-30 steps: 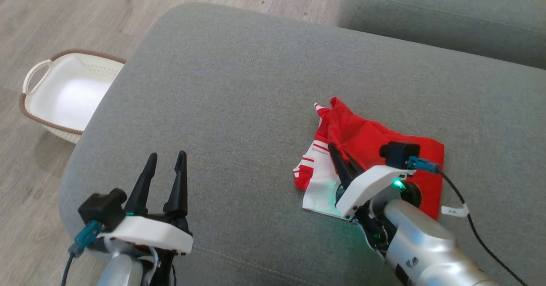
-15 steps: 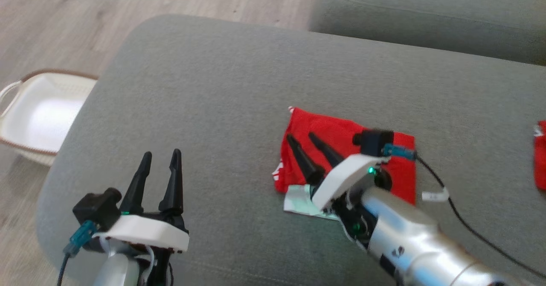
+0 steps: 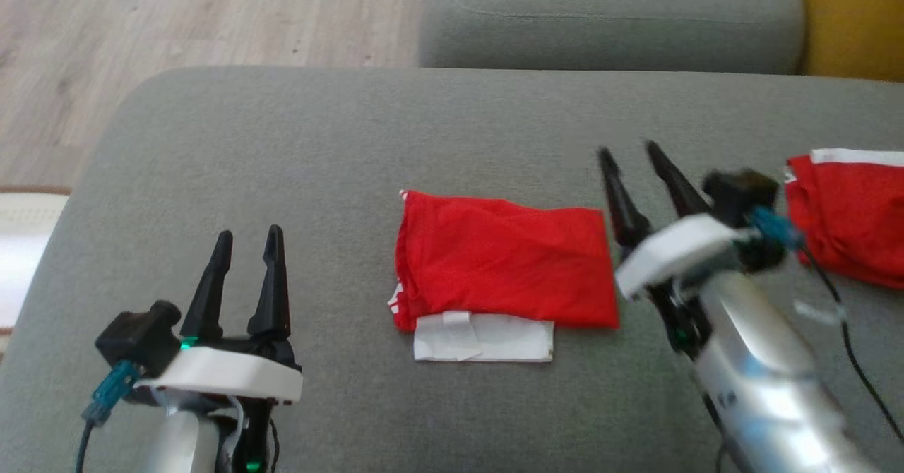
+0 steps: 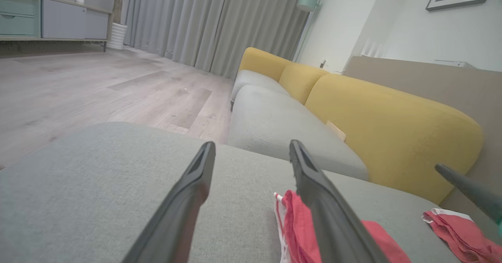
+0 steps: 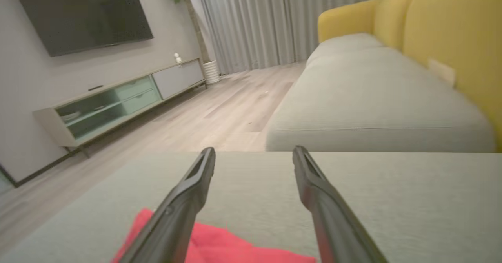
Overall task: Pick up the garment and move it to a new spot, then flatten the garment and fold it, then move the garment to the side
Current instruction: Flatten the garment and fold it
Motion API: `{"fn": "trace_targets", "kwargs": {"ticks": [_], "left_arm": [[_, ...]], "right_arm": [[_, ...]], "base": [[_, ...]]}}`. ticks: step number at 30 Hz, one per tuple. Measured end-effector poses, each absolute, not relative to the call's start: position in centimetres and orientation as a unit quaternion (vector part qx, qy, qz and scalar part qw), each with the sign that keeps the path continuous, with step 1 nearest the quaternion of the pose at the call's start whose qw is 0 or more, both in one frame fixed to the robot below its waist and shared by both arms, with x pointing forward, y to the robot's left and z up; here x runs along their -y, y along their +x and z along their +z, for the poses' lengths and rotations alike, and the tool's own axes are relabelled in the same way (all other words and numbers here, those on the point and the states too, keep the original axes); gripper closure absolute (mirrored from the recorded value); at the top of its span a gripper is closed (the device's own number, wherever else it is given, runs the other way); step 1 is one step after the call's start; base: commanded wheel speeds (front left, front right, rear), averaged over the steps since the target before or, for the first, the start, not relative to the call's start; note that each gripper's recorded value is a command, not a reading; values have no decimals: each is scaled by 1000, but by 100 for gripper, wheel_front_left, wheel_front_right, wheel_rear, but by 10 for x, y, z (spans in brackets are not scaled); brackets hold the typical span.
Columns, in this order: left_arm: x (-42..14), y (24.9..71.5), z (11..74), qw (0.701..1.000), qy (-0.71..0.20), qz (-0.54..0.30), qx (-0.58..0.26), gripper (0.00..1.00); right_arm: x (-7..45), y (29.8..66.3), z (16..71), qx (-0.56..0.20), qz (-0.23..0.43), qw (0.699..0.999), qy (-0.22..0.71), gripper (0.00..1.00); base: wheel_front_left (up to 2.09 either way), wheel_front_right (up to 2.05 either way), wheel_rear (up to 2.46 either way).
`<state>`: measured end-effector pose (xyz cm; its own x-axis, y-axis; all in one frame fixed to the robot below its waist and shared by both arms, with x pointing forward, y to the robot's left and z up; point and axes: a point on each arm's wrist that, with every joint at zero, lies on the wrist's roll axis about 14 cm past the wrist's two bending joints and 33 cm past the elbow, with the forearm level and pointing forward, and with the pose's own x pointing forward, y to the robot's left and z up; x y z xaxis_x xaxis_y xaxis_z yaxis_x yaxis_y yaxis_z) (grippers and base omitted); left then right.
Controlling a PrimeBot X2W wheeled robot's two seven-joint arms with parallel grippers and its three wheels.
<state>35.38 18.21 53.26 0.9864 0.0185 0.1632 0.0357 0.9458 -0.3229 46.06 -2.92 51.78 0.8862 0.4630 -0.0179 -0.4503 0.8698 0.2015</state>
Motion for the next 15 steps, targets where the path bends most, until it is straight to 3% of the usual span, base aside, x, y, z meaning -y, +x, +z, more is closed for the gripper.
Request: {"fn": "trace_targets", "kwargs": {"ticks": [6,15], "left_arm": [[-171,360,538,982,-165,-20,87,0],[-163,359,533,984,-155,-31,78,0]], "right_arm": [[86,433,494,-21,166,984,54,0],[120,407,489,-6,116,992,53,0]], "base": [[0,0,0],[0,0,0]]}}
